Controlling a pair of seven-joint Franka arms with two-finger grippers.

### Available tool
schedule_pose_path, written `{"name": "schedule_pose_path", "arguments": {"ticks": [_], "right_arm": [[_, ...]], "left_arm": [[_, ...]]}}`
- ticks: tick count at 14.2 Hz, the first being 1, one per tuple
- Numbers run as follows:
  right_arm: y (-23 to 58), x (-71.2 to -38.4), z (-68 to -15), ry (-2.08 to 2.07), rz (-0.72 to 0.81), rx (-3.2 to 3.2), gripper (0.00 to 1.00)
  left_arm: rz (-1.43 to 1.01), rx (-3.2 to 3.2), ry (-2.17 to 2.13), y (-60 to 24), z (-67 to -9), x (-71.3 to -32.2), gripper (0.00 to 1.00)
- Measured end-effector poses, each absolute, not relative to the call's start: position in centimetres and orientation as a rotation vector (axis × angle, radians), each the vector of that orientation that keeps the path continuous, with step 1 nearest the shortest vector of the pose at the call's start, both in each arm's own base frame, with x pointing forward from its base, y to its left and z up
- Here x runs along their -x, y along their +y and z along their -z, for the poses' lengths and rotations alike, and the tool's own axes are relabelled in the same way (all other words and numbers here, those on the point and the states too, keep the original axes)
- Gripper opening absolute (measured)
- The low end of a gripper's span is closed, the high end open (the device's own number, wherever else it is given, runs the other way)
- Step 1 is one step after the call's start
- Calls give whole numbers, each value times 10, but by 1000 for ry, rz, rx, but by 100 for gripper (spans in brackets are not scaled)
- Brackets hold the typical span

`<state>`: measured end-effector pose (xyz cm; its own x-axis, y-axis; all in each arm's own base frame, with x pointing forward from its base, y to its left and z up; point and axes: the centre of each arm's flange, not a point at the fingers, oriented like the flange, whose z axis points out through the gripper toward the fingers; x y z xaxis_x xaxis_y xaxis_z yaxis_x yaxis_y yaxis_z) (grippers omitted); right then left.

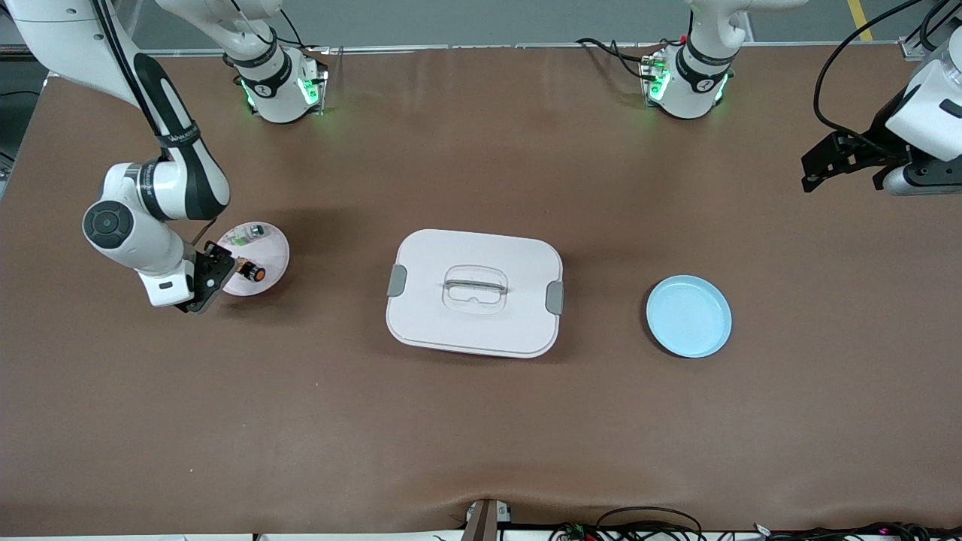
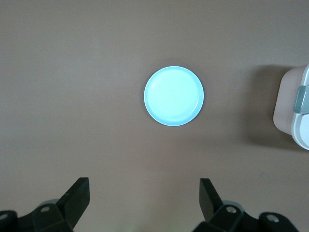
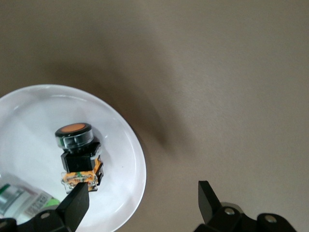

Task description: Transfer orange switch to right arm and place

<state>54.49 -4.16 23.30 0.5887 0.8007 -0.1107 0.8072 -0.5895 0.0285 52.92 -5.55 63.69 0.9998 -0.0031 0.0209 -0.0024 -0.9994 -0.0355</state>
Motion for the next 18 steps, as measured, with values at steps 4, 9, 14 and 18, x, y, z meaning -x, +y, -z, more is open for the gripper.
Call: {"name": "schedule_pose_path", "arguments": {"ticks": [4,9,14,18], "right_arm": [[-42,-544,-235,785,101,-2944,100],[-42,-545,-243,74,41,-3033,100],[-44,-549,-268,-14,-39,-3030,100],[-50,-551,-300,-37,-122,-3022,100]], "left_arm": [[32,3110,14,-59,-637,-529,100],[33,3112,19,-61,-637,-529,100],[39,3112,13,-59,-639,-529,100],[38,3112,8,-57,-638,-529,100]]}}
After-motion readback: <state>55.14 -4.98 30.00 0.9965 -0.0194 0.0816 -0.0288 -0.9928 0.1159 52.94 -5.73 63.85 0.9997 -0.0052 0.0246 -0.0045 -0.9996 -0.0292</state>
